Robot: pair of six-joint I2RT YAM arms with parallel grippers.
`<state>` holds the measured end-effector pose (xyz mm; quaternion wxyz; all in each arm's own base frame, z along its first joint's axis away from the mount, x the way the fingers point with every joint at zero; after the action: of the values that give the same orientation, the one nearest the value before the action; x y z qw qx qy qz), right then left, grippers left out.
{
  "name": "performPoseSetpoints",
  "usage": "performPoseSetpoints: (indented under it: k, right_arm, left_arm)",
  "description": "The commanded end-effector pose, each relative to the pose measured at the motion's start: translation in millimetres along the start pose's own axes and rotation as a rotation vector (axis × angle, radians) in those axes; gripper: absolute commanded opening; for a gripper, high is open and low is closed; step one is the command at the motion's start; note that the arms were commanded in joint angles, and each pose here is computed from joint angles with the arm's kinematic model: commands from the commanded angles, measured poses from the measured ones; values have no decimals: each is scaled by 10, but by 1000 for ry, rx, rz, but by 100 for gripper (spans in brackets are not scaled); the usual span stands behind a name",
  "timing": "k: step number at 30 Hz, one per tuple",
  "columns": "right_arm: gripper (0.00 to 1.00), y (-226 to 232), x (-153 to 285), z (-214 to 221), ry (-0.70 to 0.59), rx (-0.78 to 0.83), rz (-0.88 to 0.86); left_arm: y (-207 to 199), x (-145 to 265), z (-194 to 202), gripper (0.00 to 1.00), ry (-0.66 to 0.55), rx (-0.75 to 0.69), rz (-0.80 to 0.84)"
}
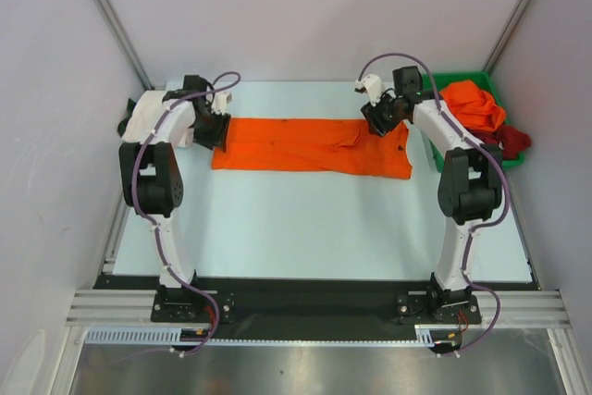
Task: Fold and stack the t-shirts
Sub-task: Fold the tshirt
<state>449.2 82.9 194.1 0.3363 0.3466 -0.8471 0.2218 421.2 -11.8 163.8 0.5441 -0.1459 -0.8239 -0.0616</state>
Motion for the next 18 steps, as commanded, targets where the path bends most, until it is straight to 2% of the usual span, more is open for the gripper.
performPoseSetpoints:
  k: [1,7,18]
  right_arm:
    - [47,181,-185,66,37,-34,-161]
    - [45,248,-412,150,110,-20,-223]
    - [44,142,-758,-6,80,-24,-194]
  left_arm:
    - [-103,-13,103,49,11,-4,34]
    - [-82,-256,219,46,71,0,42]
    - [-61,-348,209,44,92,7,43]
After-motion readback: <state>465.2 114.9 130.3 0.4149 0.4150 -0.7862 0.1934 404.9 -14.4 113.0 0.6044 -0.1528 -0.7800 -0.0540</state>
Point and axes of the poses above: each gripper's point midway between its finger pads, its own x axis back along the fingers, its own y axis along the line the jaws close on, z = x × y, the point moved 9 cm from there along x, back along the fingers, and after that the axes turned 1 degree about -x, right-handed, at the moved point
